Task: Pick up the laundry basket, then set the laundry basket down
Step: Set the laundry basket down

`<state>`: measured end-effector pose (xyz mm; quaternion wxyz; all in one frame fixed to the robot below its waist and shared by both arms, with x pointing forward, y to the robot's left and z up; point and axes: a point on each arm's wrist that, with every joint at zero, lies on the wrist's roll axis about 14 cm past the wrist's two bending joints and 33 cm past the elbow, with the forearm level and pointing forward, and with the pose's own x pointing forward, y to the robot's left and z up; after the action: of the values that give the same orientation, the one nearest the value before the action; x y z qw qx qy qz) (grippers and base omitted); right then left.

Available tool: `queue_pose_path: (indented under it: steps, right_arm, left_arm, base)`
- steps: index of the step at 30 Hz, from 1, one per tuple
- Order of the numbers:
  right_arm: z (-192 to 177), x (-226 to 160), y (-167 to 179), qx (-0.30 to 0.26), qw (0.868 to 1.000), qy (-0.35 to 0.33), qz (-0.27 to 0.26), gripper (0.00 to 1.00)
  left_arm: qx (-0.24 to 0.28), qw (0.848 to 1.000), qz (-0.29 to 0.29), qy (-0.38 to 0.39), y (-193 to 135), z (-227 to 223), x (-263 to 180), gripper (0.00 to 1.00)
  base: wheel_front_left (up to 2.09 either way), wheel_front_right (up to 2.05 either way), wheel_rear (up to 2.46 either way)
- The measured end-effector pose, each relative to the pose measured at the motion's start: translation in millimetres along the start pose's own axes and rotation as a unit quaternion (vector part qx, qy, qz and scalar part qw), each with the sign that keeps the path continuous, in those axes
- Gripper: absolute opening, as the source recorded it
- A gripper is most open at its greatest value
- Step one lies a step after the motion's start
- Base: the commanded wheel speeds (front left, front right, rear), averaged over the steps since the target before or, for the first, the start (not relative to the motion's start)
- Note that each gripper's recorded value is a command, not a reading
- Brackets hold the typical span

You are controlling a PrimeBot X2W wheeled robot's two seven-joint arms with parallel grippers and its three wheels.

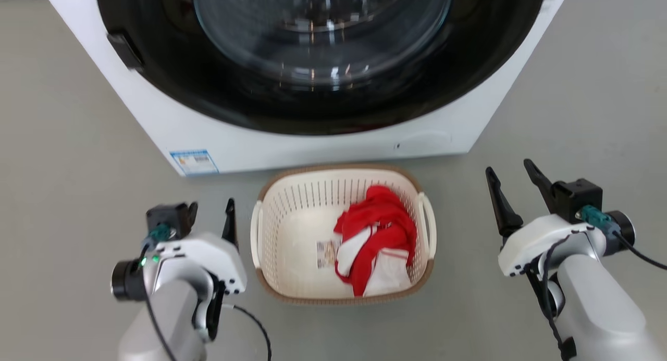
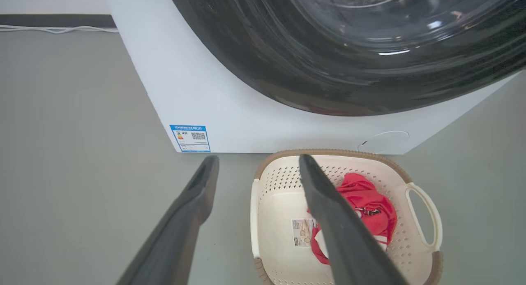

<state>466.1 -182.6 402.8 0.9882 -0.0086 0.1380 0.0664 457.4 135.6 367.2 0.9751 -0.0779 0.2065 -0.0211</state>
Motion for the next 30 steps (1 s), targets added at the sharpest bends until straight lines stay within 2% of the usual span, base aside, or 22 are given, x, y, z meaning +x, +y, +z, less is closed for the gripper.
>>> queue_pose_path:
  steps: [11, 20, 30]
  right_arm:
    - [47.4, -49.3, -13.2, -0.013, 0.997, -0.077, -0.019, 1.00]
    - [59.7, -73.7, -19.1, -0.015, 0.994, -0.107, -0.031, 1.00]
    - [62.3, -98.9, -16.5, -0.014, 0.991, -0.128, -0.033, 1.00]
  left_arm:
    - [-0.021, 0.997, -0.003, -0.073, 7.1, 27.4, -54.6, 1.00]
    - [-0.023, 0.992, 0.002, -0.126, 14.3, 50.7, -78.9, 1.00]
    - [-0.035, 0.989, 0.031, -0.141, 32.8, 44.7, -107.1, 1.00]
  base:
    - [0.00, 0.00, 0.00]
    - [0.00, 0.00, 0.00]
    - [0.00, 0.00, 0.00]
